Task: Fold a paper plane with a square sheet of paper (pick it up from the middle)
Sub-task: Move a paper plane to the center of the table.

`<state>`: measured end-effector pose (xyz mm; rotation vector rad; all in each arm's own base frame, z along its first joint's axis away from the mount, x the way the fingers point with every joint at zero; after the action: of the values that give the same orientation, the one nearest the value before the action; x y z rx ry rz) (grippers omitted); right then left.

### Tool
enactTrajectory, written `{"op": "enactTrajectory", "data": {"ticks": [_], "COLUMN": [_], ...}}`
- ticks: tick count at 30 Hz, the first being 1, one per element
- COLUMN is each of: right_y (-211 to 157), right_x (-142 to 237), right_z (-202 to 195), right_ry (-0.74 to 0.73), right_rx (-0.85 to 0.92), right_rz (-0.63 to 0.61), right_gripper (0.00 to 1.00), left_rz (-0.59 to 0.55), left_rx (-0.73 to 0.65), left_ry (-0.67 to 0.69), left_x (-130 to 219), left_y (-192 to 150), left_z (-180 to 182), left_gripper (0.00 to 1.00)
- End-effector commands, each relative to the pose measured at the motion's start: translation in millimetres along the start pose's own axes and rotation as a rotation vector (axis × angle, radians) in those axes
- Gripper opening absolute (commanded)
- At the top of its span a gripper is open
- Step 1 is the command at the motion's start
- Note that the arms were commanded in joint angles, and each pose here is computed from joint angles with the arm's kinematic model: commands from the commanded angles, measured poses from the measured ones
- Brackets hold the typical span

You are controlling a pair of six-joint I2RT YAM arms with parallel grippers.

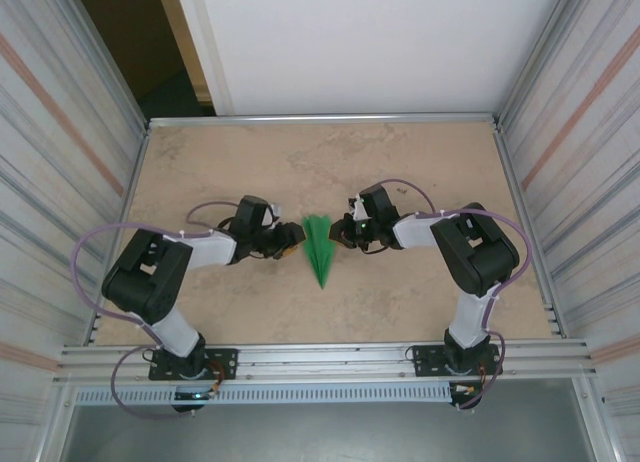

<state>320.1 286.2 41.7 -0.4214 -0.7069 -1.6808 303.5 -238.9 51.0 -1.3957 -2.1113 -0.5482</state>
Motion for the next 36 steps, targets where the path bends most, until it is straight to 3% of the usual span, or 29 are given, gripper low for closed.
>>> {"op": "enactTrajectory", "data": {"ticks": [1,10,19,28,32,36], "right_y": [-6,-2,7,2,0,2], "right_x": [-3,4,24,15,12,20], "right_z": [-7,-7,-5,-22,-26,-20], "right_ry": [-0.003,-0.009,-0.013,-0.047,-0.048,-0.065], "right_rx": [-0.014,-0.007,0.012,-0.009,-0.018,0.004], "right_rz": [0.022,0.0,-0.045,-0.023,-0.008,-0.012], "right_gripper": [0.11,0.03,0.01,0.03,0.09,0.24], "left_rz": [0.029,0.034,-0.038,-0.019,-0.004,-0.004], "left_rx": [-0.023,-0.043,-0.081,-0.069,-0.061,-0.068], "left_ry": [-0.019,-0.008,-0.032,-0.011,-0.016,-0.03], "left_x": [-6,-8,21,12,5,4], "left_y": [1,7,14,8,8,9], "left_z": [-8,-10,-13,5,8,6], "left_gripper": [0.36,0.0,0.0,0.0,0.0,0.0]}}
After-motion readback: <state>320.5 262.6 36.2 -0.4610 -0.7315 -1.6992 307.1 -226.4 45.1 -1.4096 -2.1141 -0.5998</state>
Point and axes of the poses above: each hand's point on the last joint's axis, 136 mm out from that joint toward the fingers, its own x axis back along the fingers, its own z axis along the line the jaws close on, y = z × x, the point moved 1 cm from there along x, back along the fingers, and after that the axes turned 7 degrees about x, right-handed, at the moved point
